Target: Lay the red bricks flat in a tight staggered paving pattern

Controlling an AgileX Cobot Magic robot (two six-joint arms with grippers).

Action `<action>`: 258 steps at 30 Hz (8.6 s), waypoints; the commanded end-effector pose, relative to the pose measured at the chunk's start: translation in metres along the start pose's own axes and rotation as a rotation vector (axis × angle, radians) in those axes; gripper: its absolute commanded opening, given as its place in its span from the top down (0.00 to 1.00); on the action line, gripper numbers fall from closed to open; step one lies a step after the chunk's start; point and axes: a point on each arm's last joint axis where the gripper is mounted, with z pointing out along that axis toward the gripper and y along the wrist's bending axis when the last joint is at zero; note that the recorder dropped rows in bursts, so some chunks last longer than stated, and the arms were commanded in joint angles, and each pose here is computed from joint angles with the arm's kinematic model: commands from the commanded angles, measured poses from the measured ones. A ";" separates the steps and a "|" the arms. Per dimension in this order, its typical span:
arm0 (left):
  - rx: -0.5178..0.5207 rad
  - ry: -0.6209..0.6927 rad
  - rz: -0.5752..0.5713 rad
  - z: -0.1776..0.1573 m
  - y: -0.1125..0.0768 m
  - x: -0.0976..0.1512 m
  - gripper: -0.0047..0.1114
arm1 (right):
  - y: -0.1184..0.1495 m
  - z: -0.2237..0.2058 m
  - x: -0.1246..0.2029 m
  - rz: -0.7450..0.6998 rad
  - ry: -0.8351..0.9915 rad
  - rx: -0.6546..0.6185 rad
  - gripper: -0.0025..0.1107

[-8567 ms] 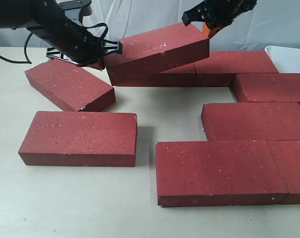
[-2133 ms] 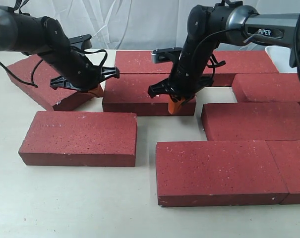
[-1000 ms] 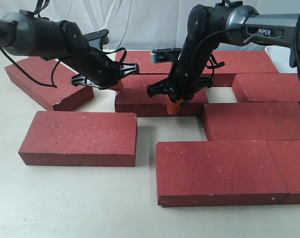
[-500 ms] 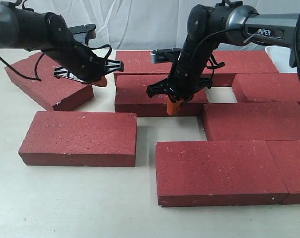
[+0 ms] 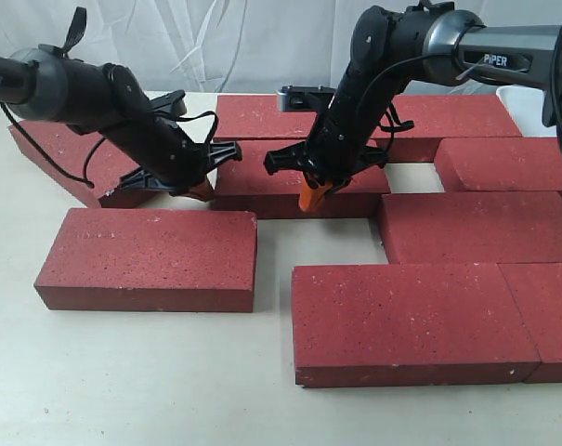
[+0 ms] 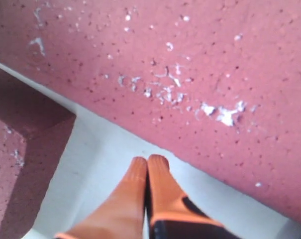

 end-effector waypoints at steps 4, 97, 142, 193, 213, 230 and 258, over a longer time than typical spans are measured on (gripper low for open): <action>0.017 -0.034 -0.033 0.001 0.000 -0.003 0.96 | 0.000 -0.003 -0.001 -0.005 -0.024 0.002 0.98; 0.156 -0.228 0.001 0.043 -0.089 0.038 0.96 | -0.018 -0.031 -0.013 0.057 -0.203 0.263 0.98; -0.084 -0.001 0.436 -0.157 -0.031 0.053 0.96 | 0.078 -0.094 0.062 -0.128 -0.122 0.024 0.98; -0.373 -0.083 0.215 -0.142 0.101 0.056 0.96 | 0.099 0.007 0.068 0.032 -0.103 -0.216 0.98; -0.404 -0.020 0.207 -0.117 0.115 0.059 0.96 | 0.090 0.027 0.064 0.046 -0.111 -0.178 0.98; -0.255 0.058 0.067 -0.093 0.118 0.065 0.96 | 0.086 0.028 0.061 0.018 -0.143 -0.135 0.98; -0.071 0.022 0.027 -0.090 0.101 0.063 0.96 | 0.075 0.028 0.064 0.039 -0.113 -0.020 0.98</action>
